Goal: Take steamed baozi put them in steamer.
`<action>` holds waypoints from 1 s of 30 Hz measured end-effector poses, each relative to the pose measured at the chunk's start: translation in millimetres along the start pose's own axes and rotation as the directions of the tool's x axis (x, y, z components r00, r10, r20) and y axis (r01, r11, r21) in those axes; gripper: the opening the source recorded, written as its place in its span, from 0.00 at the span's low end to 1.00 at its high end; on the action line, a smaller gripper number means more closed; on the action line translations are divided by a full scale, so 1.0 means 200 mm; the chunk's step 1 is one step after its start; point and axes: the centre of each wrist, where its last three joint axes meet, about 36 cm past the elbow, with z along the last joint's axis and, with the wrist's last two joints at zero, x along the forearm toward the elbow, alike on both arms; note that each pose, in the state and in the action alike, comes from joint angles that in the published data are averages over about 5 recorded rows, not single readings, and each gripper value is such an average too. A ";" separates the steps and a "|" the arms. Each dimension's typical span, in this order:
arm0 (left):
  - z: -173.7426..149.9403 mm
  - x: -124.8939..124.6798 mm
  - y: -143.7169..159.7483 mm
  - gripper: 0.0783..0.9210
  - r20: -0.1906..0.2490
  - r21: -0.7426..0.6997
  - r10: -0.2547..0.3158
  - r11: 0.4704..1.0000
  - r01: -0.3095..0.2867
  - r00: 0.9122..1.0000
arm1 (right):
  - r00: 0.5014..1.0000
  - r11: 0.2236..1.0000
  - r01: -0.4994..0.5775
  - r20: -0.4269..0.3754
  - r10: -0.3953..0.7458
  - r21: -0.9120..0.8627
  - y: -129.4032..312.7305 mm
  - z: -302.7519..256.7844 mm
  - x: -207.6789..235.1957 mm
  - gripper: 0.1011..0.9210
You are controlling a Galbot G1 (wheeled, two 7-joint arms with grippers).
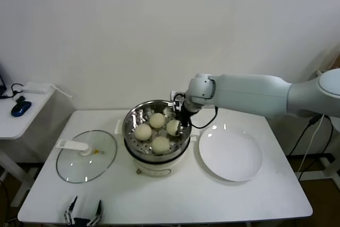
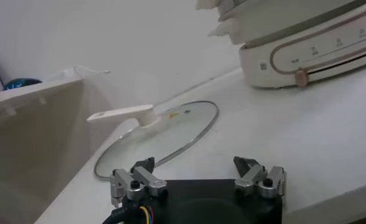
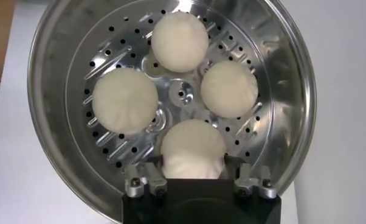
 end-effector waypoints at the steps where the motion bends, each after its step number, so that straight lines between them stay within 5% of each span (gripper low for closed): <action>1: 0.00 0.00 0.00 0.88 0.000 0.000 -0.001 1.000 0.001 1.000 | 1.000 1.000 -0.002 0.001 0.002 0.000 -0.01 0.00 0.01 0.80; 12: 0.00 0.00 0.01 0.88 0.005 -0.002 -0.003 1.000 0.003 1.000 | 0.998 0.997 -0.046 0.047 0.048 -0.062 -0.10 0.11 0.36 0.88; 18: -0.01 -0.01 -0.01 0.88 0.021 -0.002 0.003 1.000 -0.003 1.000 | 0.973 0.978 -0.132 0.165 0.159 -0.164 -0.05 0.29 0.51 0.88; 23: -0.03 -0.04 -0.01 0.88 0.053 0.009 -0.008 1.000 0.007 0.999 | 0.896 0.943 -0.202 0.339 0.286 -0.263 0.11 0.47 0.52 0.88; 30: -0.08 -0.09 0.00 0.88 0.107 0.051 -0.024 0.999 0.018 0.994 | 0.723 0.859 -0.291 0.492 0.485 -0.420 0.42 0.76 0.44 0.88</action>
